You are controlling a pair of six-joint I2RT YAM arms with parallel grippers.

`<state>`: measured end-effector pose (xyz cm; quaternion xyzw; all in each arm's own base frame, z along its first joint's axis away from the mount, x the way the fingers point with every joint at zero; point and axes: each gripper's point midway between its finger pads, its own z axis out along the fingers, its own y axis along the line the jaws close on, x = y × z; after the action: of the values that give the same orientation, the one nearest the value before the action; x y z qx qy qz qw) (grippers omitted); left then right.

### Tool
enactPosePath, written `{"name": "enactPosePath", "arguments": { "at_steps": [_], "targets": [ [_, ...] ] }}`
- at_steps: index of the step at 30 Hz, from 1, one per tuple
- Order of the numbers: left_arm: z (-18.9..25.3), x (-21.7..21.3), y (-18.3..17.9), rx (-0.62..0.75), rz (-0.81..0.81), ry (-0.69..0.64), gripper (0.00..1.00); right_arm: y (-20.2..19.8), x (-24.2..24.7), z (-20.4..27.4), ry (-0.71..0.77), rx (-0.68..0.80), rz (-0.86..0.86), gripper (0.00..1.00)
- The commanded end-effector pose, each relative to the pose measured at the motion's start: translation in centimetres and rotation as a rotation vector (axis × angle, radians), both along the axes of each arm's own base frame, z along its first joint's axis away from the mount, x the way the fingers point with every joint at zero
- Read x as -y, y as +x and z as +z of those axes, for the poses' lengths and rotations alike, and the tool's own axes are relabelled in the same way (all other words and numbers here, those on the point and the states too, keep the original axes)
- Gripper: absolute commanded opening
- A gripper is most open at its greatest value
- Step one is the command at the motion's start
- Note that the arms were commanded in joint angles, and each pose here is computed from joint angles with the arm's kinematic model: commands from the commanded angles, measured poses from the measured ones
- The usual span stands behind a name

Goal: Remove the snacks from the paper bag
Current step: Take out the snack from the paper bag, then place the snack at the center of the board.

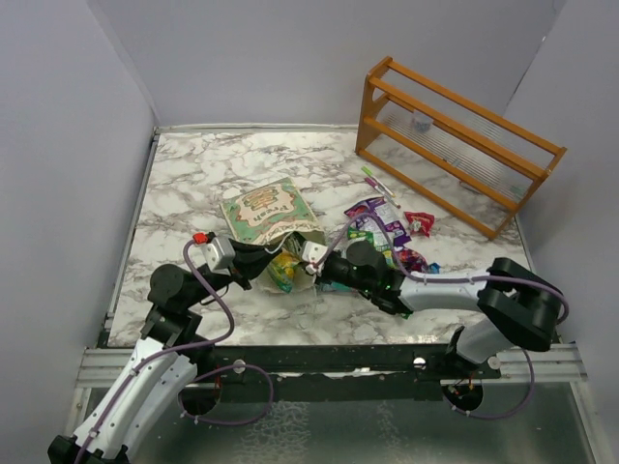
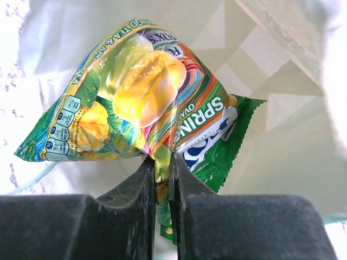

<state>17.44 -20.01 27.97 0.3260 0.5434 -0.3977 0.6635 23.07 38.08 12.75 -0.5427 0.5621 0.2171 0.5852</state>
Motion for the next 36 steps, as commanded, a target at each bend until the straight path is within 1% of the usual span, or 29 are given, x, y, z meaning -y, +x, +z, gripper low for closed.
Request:
{"name": "enactPosePath", "arguments": {
  "at_steps": [1,7,13,20,24,27,29,34,36],
  "targets": [
    [1.6,-1.0,0.4,0.065,0.066,-0.016,0.00,-2.0,1.1,5.5,0.120,0.067,0.058,0.01],
    [1.1,-1.4,0.8,0.085,0.102,-0.006,0.00,-5.0,4.1,9.3,0.155,0.205,0.153,0.01],
    [1.1,-1.5,1.2,0.078,0.116,-0.011,0.00,-9.1,6.3,10.5,0.160,0.306,0.315,0.01],
    [1.2,-2.1,2.2,0.050,0.173,-0.031,0.00,-11.4,7.3,10.0,0.122,0.305,0.423,0.01],
    [1.4,-2.8,3.0,0.012,0.231,-0.053,0.00,-12.4,7.5,12.4,0.203,0.301,0.447,0.01],
    [1.7,-3.3,3.6,-0.022,0.271,-0.073,0.00,-12.2,8.4,15.6,0.280,0.299,0.385,0.01],
    [2.2,-3.6,4.0,-0.036,0.298,-0.086,0.00,-10.9,9.5,18.2,0.353,0.284,0.270,0.01],
    [3.7,-4.3,5.4,-0.058,0.373,-0.112,0.00,-7.0,14.0,22.4,0.602,0.226,-0.086,0.01],
    [4.3,-4.6,6.0,-0.072,0.400,-0.116,0.00,-4.8,16.7,23.2,0.705,0.172,-0.283,0.01]
  ]
}}
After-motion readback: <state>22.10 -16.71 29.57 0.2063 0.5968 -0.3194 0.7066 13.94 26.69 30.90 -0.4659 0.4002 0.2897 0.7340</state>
